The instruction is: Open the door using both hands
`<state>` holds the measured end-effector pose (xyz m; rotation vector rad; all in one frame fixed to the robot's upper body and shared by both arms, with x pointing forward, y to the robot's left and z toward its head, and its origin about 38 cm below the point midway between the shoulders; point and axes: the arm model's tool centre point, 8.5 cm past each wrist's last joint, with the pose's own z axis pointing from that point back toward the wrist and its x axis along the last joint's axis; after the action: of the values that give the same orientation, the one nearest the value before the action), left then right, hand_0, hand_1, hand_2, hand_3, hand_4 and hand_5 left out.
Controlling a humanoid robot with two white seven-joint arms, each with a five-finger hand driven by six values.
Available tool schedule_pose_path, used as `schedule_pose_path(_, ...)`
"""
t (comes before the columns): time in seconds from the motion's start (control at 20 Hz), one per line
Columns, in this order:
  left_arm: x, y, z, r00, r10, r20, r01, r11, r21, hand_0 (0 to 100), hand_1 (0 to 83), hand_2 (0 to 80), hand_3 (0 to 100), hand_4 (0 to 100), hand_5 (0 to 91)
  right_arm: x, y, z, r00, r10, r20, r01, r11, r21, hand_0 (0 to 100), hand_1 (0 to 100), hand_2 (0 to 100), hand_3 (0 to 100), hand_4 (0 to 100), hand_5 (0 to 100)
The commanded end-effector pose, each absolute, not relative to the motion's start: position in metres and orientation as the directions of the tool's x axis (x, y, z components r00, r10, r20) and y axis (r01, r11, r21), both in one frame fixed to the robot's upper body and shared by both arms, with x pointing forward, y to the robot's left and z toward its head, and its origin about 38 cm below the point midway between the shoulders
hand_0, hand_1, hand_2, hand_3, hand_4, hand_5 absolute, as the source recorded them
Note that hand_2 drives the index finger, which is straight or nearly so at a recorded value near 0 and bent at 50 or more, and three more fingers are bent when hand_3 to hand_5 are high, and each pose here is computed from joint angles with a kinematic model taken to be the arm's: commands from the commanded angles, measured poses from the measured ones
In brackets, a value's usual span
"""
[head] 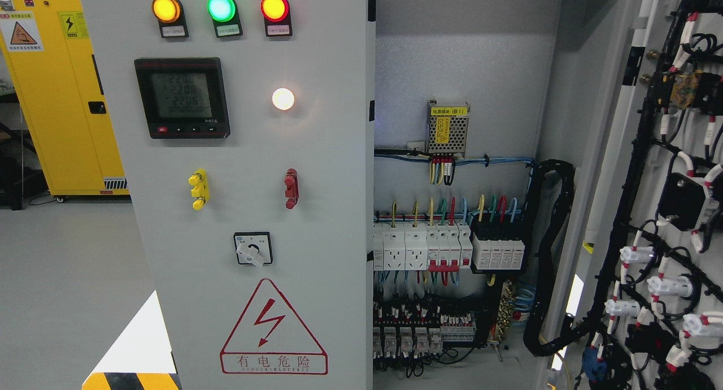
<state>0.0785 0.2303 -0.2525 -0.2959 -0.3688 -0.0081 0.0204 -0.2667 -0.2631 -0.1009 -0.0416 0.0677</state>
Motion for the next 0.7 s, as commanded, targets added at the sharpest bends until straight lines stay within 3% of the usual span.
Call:
schedule_pose_path(0.0,0.022,0.264,-0.258,0.982,0.056,0.181,-0.044,0.996,-0.074,12,55.6,0.0,0,0,0.0,0.031,-0.249,-0.264,0.996,0.062,0.058,-0.057,0.996,-0.074,0,50,4,0,0,0)
schedule_pose_path(0.35,0.024,0.276,-0.258,0.983,0.052,0.178,-0.046,0.998,-0.037,12,55.6,0.0,0,0,0.0,0.043,-0.247,-0.264,0.993,0.063,0.095,-0.057,0.996,-0.071,0,50,4,0,0,0)
schedule_pose_path(0.65,0.022,0.268,-0.259,0.989,0.059,0.134,-0.053,0.997,-0.050,12,55.6,0.0,0,0,0.0,0.104,-0.239,-0.246,0.928,0.065,0.367,-0.045,0.997,-0.063,0,50,4,0,0,0)
